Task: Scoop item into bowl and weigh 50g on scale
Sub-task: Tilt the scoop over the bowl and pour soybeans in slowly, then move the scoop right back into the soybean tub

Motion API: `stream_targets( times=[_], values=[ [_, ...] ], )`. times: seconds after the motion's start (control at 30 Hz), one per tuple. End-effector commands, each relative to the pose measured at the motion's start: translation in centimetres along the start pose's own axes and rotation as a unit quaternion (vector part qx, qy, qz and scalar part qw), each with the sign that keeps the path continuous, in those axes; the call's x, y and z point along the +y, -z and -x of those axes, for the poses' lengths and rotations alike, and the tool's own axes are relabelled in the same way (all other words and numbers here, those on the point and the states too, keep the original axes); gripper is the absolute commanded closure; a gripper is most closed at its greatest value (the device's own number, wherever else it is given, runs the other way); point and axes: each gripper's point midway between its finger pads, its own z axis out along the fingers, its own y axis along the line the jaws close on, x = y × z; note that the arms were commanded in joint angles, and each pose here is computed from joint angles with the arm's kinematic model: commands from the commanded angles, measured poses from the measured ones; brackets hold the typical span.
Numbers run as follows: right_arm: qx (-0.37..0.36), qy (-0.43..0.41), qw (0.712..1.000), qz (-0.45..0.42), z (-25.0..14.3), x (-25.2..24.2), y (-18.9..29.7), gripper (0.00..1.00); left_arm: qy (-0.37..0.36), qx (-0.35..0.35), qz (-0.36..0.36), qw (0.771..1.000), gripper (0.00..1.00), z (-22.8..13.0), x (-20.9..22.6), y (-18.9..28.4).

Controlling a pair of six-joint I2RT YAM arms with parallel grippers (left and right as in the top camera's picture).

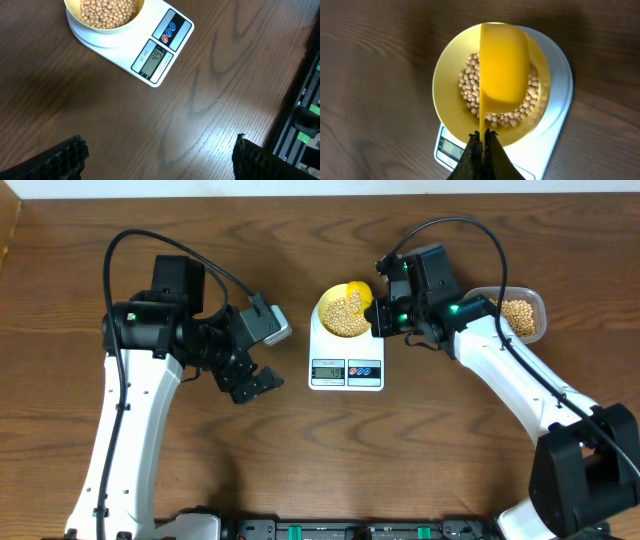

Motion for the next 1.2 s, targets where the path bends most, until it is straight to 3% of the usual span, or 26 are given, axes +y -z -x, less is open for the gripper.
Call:
stream_targets(
  times=[0.0, 0.33, 0.43, 1.17],
  values=[
    [0.007, 0.011, 1.0, -0.004, -0.5, 0.7, 0.7, 0.99, -0.008, -0.004, -0.005, 1.0, 0.05, 0.3, -0.1, 0.0],
    [-0.015, -0.019, 1.0, 0.008, 0.6, 1.3, 0.7, 0.99, -0.008, -0.004, -0.005, 1.0, 0.05, 0.3, -0.1, 0.0],
    [0.003, 0.015, 1.0, 0.002, -0.4, 1.1, 0.7, 0.99, -0.008, -0.004, -0.005, 1.0, 0.05, 0.3, -0.1, 0.0],
    [-0.002, -0.055, 0.997, 0.047, 0.5, 1.5, 1.2, 0.99, -0.008, -0.004, -0.006, 1.0, 0.05, 0.3, -0.1, 0.0]
  ],
)
